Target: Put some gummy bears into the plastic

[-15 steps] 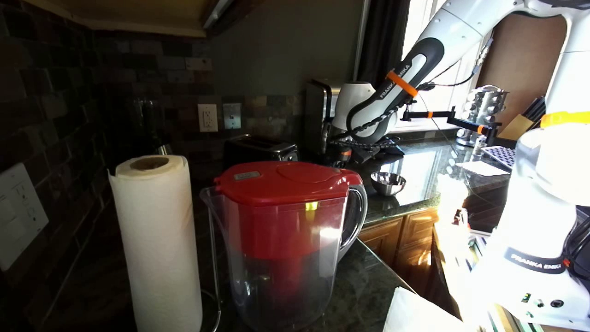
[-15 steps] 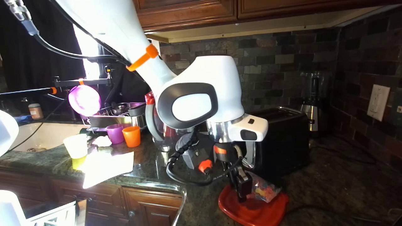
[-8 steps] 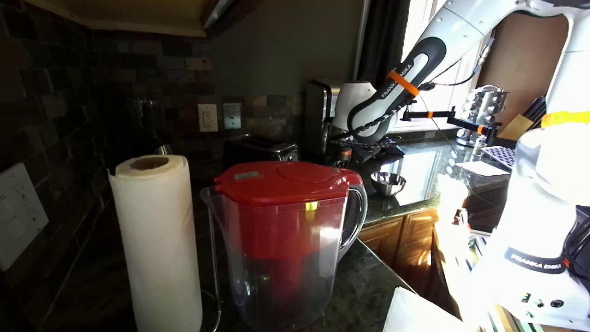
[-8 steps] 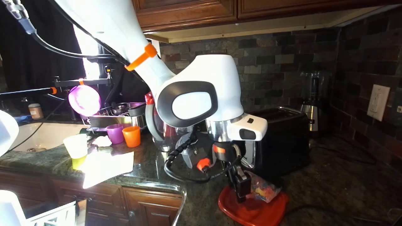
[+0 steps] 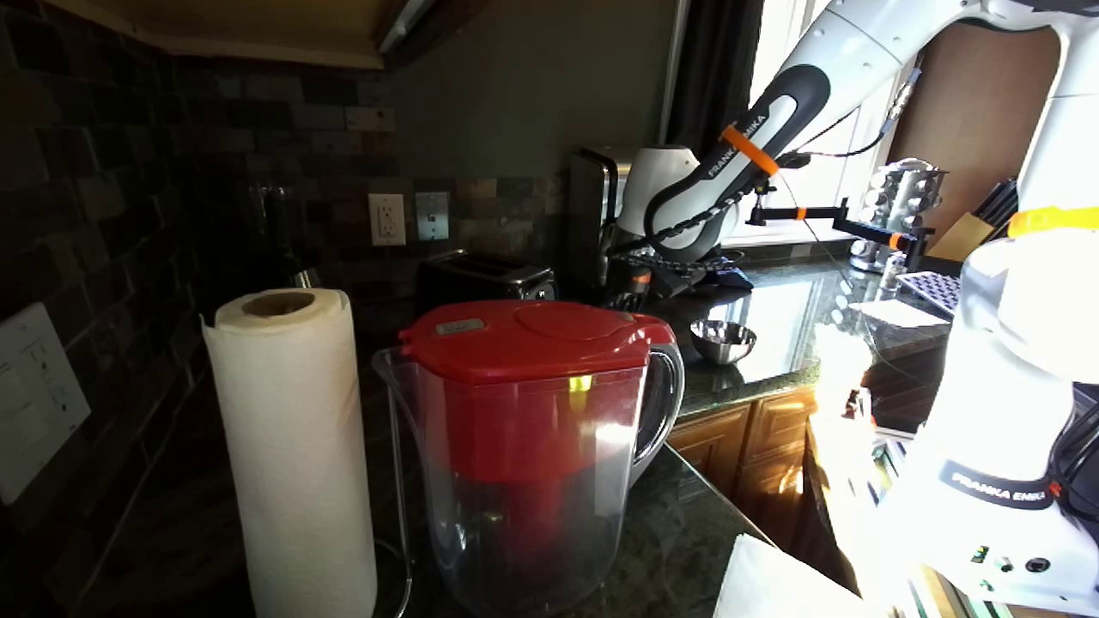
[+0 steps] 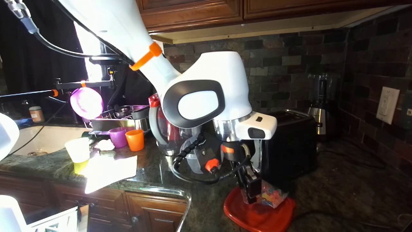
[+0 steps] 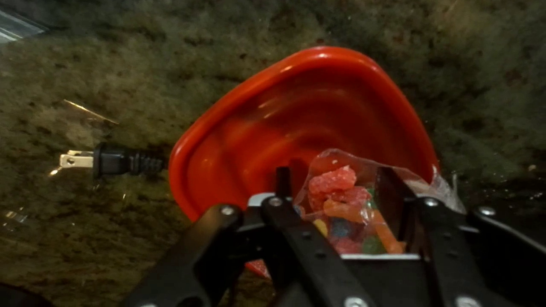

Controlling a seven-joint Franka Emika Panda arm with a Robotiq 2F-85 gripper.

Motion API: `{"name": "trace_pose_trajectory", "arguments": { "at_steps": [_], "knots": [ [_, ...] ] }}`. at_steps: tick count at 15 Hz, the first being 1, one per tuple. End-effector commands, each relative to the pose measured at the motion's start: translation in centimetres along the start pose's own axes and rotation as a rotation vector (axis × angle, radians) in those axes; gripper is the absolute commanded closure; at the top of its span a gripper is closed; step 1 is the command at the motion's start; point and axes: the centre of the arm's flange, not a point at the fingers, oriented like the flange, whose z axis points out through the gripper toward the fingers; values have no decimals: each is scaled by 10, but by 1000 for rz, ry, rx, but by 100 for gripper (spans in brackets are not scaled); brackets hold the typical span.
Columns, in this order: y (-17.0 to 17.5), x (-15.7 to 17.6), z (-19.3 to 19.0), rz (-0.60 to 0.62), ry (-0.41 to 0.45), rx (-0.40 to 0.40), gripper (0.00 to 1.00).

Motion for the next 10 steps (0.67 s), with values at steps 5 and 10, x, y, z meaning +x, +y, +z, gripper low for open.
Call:
{"name": "trace_pose_trajectory", "arguments": {
  "at_steps": [5,10],
  "knots": [
    [-2,1,8,21,-8,12,52],
    [-3,1,14,18,-26,5,53]
  ]
}}
